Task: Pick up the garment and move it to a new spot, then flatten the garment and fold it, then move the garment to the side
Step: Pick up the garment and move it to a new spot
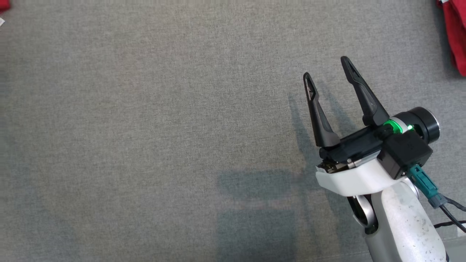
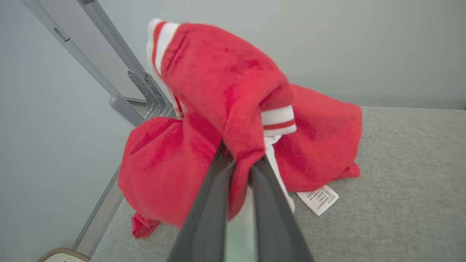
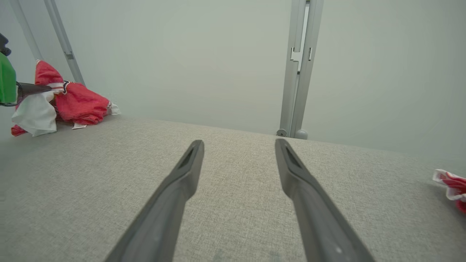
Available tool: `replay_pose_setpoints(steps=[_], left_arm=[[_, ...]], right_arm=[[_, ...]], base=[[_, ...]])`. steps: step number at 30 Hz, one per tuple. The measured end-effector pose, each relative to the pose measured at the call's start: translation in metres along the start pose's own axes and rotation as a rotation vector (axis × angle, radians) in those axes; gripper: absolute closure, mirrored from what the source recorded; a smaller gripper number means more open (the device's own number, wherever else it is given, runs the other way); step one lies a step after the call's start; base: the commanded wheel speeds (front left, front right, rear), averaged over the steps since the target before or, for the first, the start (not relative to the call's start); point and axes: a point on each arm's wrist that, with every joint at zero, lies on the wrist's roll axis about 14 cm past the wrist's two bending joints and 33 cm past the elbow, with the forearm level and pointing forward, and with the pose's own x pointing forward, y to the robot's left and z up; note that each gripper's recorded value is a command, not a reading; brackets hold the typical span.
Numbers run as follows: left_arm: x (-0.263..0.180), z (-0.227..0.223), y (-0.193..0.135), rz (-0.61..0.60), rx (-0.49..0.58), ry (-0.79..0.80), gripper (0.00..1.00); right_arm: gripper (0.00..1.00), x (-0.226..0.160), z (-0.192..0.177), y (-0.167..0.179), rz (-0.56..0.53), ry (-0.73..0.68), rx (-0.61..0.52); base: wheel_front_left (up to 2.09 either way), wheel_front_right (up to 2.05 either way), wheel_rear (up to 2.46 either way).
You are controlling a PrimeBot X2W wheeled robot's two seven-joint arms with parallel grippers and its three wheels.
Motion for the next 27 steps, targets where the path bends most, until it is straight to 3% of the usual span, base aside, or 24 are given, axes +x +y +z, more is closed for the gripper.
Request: replay_pose_setpoints(steps=[3,12,20,27], left_arm=[[-0.007,0.036,-0.008,-0.047,-0.004,-0.076,1.00],[-0.062,0.153,-0.076,-0.259,0.005,-0.342,1.00],[-0.158,0.253,-0.154,-0.501,-0.012,-0.583,1.00],[-0.254,0.288,-0.252,-0.809,-0.110,-0.692,1.00]], right_arm=[[0.00,-0.005,0.009,0.003,0.000,-0.012,0.005],[0.00,-0.028,0.052,0.004,-0.028,-0.082,0.011],[0.00,-0.060,0.096,0.003,-0.066,-0.162,-0.004],[0.00,-0.090,0.119,-0.014,-0.142,-0.207,-0.027]], base=[[0.00,0.00,0.00],[0.00,0.00,0.00],[0.00,0.00,0.00],[0.00,0.00,0.00]])
